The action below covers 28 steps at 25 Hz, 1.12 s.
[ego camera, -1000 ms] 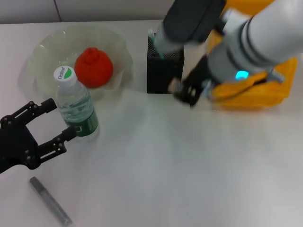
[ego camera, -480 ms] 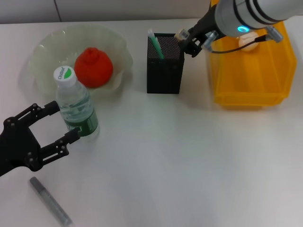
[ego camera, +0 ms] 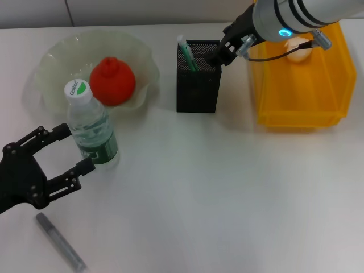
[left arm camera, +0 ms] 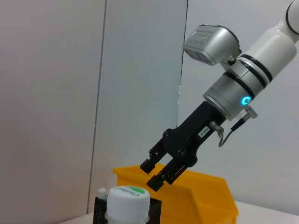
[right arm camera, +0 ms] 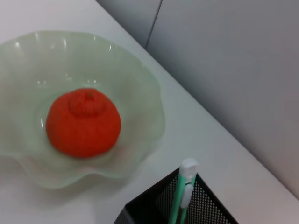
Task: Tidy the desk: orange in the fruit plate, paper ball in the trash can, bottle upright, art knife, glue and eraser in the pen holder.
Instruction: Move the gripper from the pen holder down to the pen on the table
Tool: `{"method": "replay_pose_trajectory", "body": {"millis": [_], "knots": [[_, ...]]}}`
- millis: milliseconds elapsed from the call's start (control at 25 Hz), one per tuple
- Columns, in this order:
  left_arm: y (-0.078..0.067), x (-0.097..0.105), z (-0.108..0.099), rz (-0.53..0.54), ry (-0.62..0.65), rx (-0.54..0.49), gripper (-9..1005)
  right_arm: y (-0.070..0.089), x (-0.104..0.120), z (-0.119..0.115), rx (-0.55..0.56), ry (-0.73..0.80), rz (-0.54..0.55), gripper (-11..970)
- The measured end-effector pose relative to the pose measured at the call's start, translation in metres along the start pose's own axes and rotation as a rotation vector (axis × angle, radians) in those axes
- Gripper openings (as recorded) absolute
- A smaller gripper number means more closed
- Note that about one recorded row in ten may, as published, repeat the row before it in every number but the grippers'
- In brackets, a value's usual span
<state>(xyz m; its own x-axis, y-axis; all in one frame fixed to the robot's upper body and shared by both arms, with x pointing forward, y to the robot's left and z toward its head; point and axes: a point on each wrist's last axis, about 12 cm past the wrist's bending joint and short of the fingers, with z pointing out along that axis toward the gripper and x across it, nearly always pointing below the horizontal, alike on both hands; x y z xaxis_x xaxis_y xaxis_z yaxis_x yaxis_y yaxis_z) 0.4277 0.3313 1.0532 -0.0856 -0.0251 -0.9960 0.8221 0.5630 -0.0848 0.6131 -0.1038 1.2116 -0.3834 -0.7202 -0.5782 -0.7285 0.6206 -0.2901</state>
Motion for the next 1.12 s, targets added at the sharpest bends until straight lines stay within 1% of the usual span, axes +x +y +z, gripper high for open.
{"method": "replay_pose_trajectory", "body": {"millis": [160,200,240,280,360,400,440,480,520,560,600,640,680,720,760,800,840,880,920,960,1000,1040,1080,1120], "knots": [[0.000,-0.005,-0.004,-0.003,-0.010,0.010,802,0.001,0.001,-0.008,-0.014,-0.047,0.022,607],[0.001,-0.007,-0.005,-0.006,-0.010,0.014,802,0.004,0.005,-0.018,-0.041,-0.101,0.042,633],[0.003,-0.012,-0.007,-0.010,-0.007,0.023,802,0.004,0.005,-0.018,-0.041,-0.101,0.042,658],[0.004,-0.017,-0.008,-0.011,-0.002,0.029,802,0.005,0.009,-0.025,-0.055,-0.131,0.045,683],[0.007,-0.030,-0.010,-0.001,0.025,0.041,801,0.009,0.025,-0.041,-0.100,-0.203,0.049,733],[0.008,-0.043,-0.012,0.021,0.077,0.048,801,0.016,0.047,-0.052,-0.168,-0.275,0.048,736],[0.008,-0.043,-0.012,0.021,0.077,0.048,801,0.016,0.047,-0.052,-0.168,-0.275,0.048,739],[0.010,-0.057,-0.014,0.032,0.134,0.041,801,0.024,0.074,-0.057,-0.228,-0.349,0.046,741],[0.010,-0.057,-0.014,0.032,0.134,0.041,801,0.024,0.074,-0.057,-0.228,-0.349,0.046,744],[0.010,-0.063,-0.016,0.026,0.166,0.032,800,0.028,0.088,-0.058,-0.243,-0.385,0.039,747],[0.009,-0.077,-0.016,0.039,0.231,0.021,800,0.036,0.112,-0.057,-0.264,-0.440,0.030,750],[0.009,-0.077,-0.016,0.039,0.231,0.021,800,0.036,0.112,-0.057,-0.264,-0.440,0.030,750],[0.003,-0.088,-0.014,0.077,0.293,0.033,800,0.043,0.132,-0.052,-0.281,-0.478,0.021,750],[0.003,-0.088,-0.014,0.077,0.293,0.033,800,0.043,0.132,-0.052,-0.281,-0.478,0.021,751],[0.000,-0.095,-0.011,0.113,0.322,0.048,799,0.046,0.141,-0.049,-0.299,-0.487,0.040,751],[-0.007,-0.108,-0.002,0.180,0.403,0.077,799,0.049,0.155,-0.042,-0.331,-0.495,0.085,751],[-0.007,-0.108,-0.002,0.180,0.403,0.077,799,0.049,0.155,-0.042,-0.331,-0.495,0.085,751],[-0.011,-0.115,0.005,0.233,0.468,0.101,799,0.050,0.161,-0.038,-0.347,-0.498,0.105,751],[-0.011,-0.115,0.005,0.233,0.468,0.101,799,0.050,0.168,-0.035,-0.360,-0.497,0.127,750],[-0.013,-0.118,0.009,0.265,0.506,0.118,799,0.051,0.172,-0.032,-0.368,-0.500,0.137,750],[-0.019,-0.123,0.020,0.348,0.577,0.177,798,0.052,0.181,-0.029,-0.384,-0.514,0.158,750],[-0.023,-0.126,0.027,0.382,0.604,0.214,798,0.052,0.188,-0.028,-0.392,-0.524,0.181,750],[-0.027,-0.130,0.036,0.426,0.643,0.269,798,0.052,0.188,-0.028,-0.392,-0.524,0.181,750],[-0.029,-0.132,0.041,0.446,0.661,0.295,798,0.051,0.192,-0.028,-0.397,-0.524,0.188,750]]}}
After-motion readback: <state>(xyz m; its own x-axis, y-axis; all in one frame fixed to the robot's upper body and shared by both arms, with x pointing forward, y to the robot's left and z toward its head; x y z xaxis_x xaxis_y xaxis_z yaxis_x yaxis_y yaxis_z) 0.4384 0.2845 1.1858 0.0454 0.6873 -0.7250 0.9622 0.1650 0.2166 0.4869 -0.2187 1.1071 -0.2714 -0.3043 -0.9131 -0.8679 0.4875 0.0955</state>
